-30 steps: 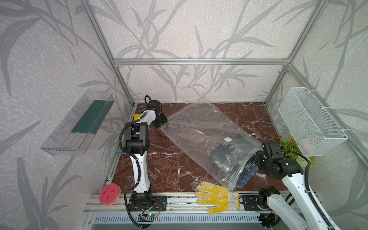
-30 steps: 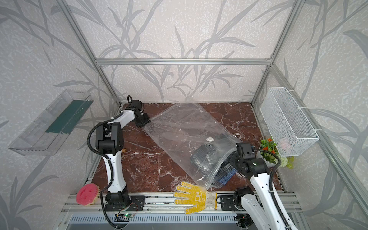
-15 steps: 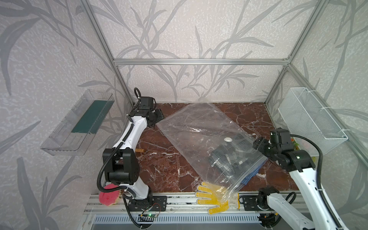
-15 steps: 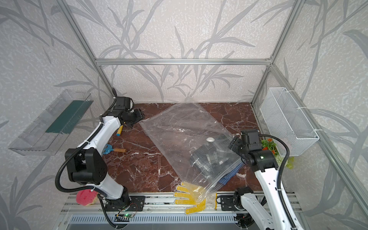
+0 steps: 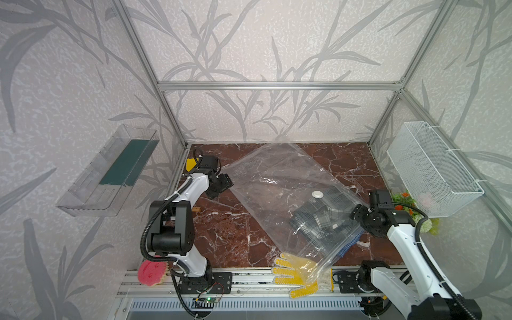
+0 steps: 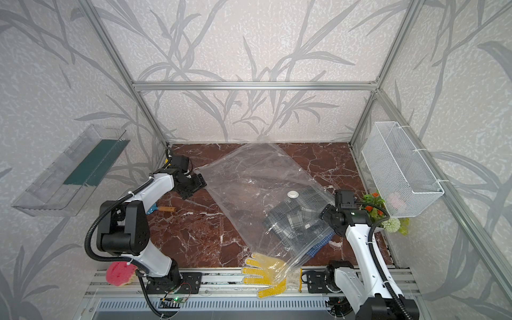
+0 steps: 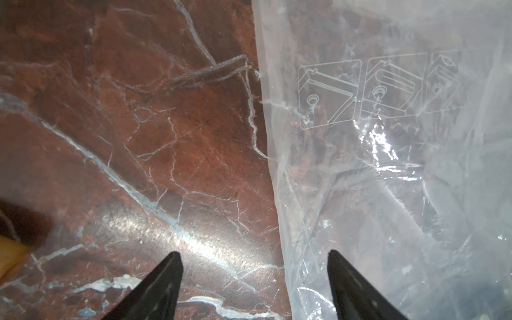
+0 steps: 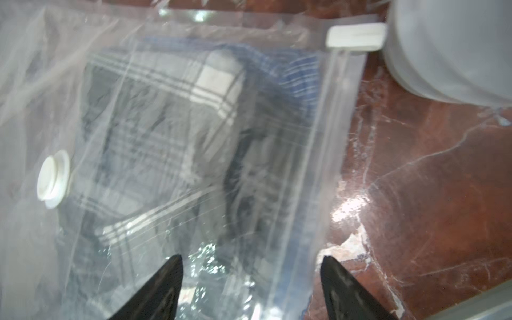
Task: Take the shirt out of the vacuum bag
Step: Move the shirt from the vacuum bag, then move the vacuum bag to the center of the board.
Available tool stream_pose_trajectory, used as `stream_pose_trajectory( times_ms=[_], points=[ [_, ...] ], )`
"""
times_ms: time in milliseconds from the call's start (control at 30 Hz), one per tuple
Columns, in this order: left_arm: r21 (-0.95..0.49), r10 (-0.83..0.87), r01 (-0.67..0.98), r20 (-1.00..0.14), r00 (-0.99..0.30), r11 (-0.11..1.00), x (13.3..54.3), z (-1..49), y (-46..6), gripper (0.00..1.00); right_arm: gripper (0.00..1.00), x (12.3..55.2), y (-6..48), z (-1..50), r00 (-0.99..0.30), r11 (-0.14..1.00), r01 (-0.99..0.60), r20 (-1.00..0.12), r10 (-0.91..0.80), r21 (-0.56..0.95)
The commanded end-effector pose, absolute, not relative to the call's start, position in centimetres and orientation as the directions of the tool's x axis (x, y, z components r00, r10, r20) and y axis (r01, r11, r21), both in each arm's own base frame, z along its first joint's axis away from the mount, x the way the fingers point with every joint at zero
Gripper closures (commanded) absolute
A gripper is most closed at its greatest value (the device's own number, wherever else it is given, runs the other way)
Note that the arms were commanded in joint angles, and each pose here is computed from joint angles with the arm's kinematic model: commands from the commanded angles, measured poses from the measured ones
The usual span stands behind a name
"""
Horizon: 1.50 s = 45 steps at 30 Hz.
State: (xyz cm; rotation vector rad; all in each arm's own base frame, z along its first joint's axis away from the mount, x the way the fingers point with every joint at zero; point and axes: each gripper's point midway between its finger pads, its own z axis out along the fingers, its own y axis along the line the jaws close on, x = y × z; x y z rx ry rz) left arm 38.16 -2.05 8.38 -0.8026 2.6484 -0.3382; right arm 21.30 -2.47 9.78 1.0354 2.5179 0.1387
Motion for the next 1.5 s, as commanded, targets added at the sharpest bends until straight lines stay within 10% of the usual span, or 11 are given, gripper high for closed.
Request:
stream_pose_trajectory(
  times_ms=[0, 533, 967, 1467],
  points=[
    [-0.353, -0.607, -0.510, -0.261, -0.751, 0.784, 38.8, 7.8, -1.9, 0.12, 0.22, 22.3, -3.2, 10.8, -0.600, 0.702, 0.649, -0.369, 0.709, 0.294],
    [-0.424, -0.614, -0.485, -0.252, -0.748, 0.765, 45.5, 4.8, -3.4, 0.23, 0.21, 22.7, -2.8, 5.4, -0.688, 0.717, 0.669, -0.205, 0.697, 0.195],
    [-0.425, -0.551, -0.405, -0.310, -0.775, 0.809, 47.7, 7.1, -5.4, 1.00, 0.32, 23.2, -1.3, 2.9, -0.728, 0.738, 0.644, -0.137, 0.672, 0.201],
    [-0.377, -0.439, -0.266, -0.515, -0.736, 0.887, 52.0, 16.8, -4.5, 1.00, 0.36, 29.3, 4.6, 1.0, -0.732, 0.750, 0.615, -0.179, 0.658, 0.243]
  ],
)
